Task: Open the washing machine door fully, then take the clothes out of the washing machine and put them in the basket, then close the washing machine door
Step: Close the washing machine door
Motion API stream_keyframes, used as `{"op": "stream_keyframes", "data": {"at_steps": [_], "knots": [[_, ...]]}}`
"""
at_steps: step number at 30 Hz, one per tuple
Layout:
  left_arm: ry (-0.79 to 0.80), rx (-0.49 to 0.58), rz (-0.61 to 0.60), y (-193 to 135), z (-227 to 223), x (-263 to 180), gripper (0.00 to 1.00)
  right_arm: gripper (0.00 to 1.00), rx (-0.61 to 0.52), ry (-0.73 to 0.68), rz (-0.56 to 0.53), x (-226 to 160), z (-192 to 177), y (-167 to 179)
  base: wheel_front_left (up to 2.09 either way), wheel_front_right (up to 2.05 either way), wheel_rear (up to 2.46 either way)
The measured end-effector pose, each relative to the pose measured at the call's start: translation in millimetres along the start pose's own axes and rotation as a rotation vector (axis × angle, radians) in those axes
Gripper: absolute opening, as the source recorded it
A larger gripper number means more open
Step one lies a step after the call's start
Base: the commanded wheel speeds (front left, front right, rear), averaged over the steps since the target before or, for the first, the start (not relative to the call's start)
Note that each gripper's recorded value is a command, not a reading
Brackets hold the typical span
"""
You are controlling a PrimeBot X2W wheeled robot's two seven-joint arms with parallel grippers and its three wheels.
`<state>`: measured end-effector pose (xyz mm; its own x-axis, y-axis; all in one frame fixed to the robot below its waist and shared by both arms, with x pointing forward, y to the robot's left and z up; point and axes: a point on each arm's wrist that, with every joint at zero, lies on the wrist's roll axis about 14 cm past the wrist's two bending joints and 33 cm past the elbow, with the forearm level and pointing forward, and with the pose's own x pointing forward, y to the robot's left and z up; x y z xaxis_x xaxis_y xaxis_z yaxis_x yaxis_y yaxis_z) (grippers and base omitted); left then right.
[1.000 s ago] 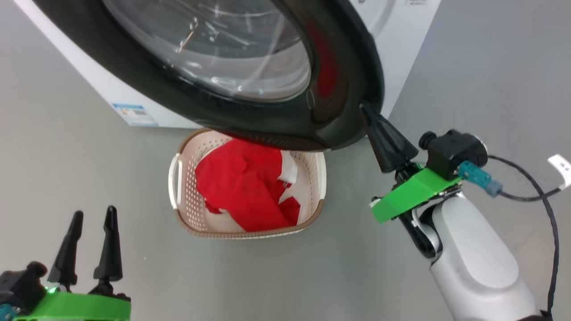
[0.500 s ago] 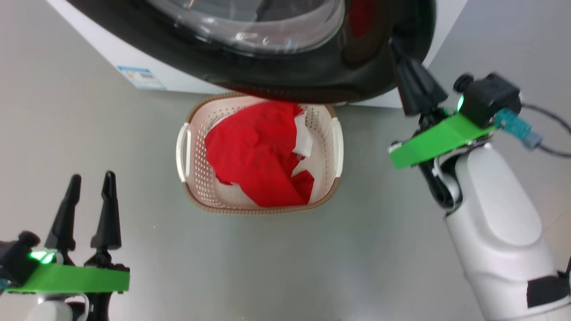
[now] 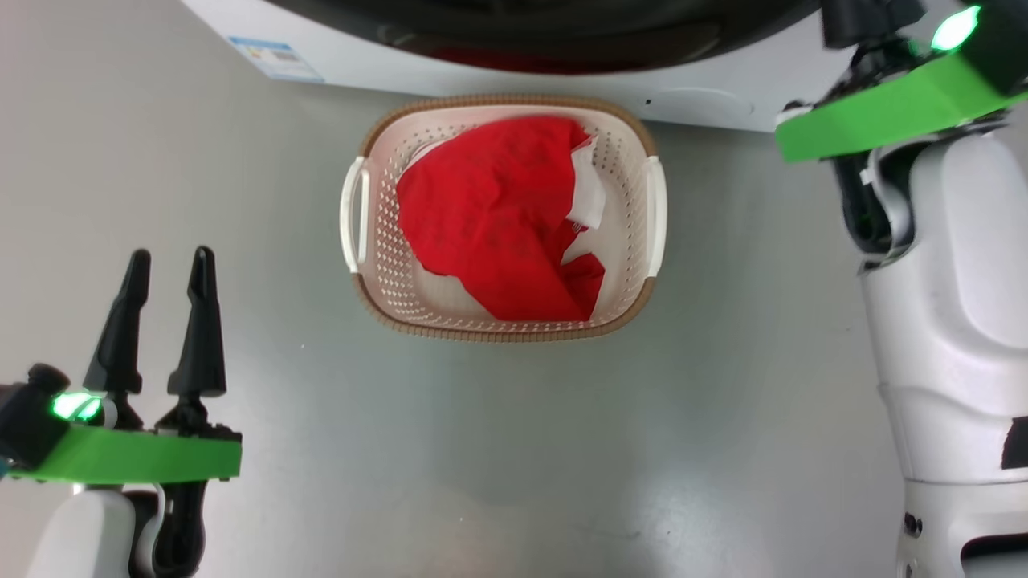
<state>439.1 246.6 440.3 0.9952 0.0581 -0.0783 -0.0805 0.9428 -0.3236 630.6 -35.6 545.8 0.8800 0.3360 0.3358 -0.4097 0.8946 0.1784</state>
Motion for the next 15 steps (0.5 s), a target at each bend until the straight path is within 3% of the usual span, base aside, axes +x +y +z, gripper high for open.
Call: {"op": "stream_keyframes", "data": {"at_steps": [15], "knots": [[0.005, 0.006, 0.001, 0.9, -1.0, 0.3, 1.00, 0.00, 0.022, -0.033, -0.012, 7.2, 0.8, 1.5, 0.00, 0.00, 0.00]]}}
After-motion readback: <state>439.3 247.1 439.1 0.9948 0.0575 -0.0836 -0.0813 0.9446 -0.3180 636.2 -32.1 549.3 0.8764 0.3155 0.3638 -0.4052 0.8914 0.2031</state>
